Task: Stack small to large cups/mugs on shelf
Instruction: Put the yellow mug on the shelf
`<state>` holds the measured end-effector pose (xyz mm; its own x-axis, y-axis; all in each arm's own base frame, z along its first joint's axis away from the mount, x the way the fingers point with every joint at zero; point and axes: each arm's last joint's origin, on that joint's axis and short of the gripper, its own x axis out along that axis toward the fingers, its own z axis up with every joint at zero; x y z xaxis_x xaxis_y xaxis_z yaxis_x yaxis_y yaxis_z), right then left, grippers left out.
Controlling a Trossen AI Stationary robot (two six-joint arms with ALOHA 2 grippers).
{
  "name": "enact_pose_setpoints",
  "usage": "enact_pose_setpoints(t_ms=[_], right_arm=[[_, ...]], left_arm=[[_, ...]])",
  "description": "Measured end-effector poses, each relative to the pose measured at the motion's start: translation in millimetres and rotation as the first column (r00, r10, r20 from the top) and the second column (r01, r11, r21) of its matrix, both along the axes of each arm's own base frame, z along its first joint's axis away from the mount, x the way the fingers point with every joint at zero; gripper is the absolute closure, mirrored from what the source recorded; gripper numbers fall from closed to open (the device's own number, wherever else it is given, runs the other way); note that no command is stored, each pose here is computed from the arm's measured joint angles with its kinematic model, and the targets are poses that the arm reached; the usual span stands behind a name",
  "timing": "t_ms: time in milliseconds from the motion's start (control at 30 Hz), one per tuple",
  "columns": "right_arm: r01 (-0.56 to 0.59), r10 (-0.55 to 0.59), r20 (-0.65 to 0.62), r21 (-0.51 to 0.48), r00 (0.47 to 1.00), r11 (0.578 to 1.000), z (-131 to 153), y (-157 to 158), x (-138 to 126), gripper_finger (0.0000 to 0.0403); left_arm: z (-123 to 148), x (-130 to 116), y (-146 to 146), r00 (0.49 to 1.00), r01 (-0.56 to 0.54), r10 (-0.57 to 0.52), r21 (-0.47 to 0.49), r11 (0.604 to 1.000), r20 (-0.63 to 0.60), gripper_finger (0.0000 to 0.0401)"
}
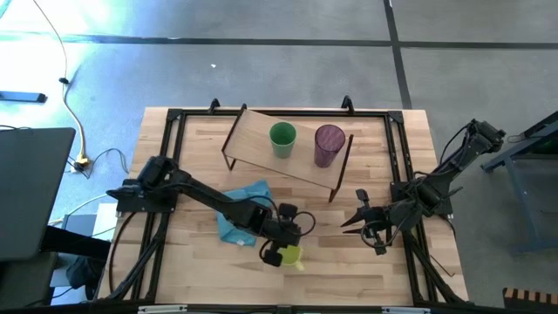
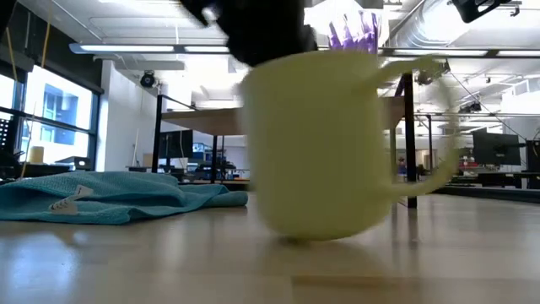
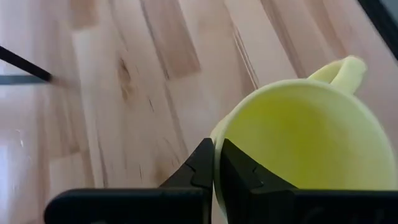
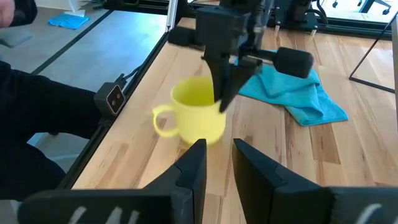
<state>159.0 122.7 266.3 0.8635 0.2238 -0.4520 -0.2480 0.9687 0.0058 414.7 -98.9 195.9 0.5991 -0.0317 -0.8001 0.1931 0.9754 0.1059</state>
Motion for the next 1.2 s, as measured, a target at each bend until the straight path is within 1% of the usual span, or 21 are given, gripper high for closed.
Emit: enact_pose_setpoints(t_ms=[133, 200, 267, 433, 600, 733, 867, 1067, 1200], right_arm=[[0.000, 0.000, 0.000, 0.000, 1.000, 1.000, 0.0, 0.0, 0.1, 0.0336], [0.000, 0.000, 0.002, 0.001, 1.000, 1.000, 0.2, 0.1, 0.1, 0.0336], [0.001, -0.001, 0.002, 0.002, 1.000, 1.000, 0.2, 0.0, 0.1, 0.0336], [0.001, -0.001, 0.001, 0.002, 1.000, 1.000, -0.1, 0.3, 0.4, 0.0336], [0.004, -0.004, -0.011, -0.003, 1.000, 1.000, -2.9, 2.0, 2.4, 0.0336], [0.004, -0.005, -0.026, -0.015, 1.000, 1.000, -6.2, 3.8, 4.6, 0.0336], [0.005, -0.006, -0.035, -0.021, 0.999, 1.000, -8.4, 5.0, 5.9, 0.0336], [0.018, -0.019, -0.036, -0.009, 0.999, 1.000, -8.3, 4.7, 6.0, 0.0336], [0.019, -0.019, -0.036, -0.008, 0.999, 1.000, -8.3, 4.7, 6.0, 0.0336]], left_arm=[[0.6, -10.9, 0.5, 0.986, 0.126, -0.124, 0.012, 0.992, -0.109, 0.0399], [-0.6, -14.5, 0.6, 0.974, 0.173, -0.169, 0.009, 0.985, -0.149, 0.0399], [-1.2, -15.6, 1.9, 0.966, 0.201, -0.197, 0.008, 0.980, -0.166, 0.0399], [-1.6, -15.2, 6.2, 0.960, 0.228, -0.220, 0.026, 0.973, -0.172, 0.0399], [-1.1, -14.2, 8.8, 0.962, 0.225, -0.217, 0.031, 0.974, -0.164, 0.0394], [-2.3, -13.1, 9.1, 0.967, 0.214, -0.204, 0.049, 0.976, -0.156, 0.0368], [-4.0, -13.0, 9.7, 0.973, 0.175, -0.166, 0.043, 0.984, -0.160, 0.0341], [-3.2, -12.4, 8.6, 0.976, 0.163, -0.156, 0.034, 0.986, -0.151, 0.0303], [-3.7, -13.3, 9.2, 0.982, 0.106, -0.101, 0.022, 0.994, -0.162, 0.0280]])
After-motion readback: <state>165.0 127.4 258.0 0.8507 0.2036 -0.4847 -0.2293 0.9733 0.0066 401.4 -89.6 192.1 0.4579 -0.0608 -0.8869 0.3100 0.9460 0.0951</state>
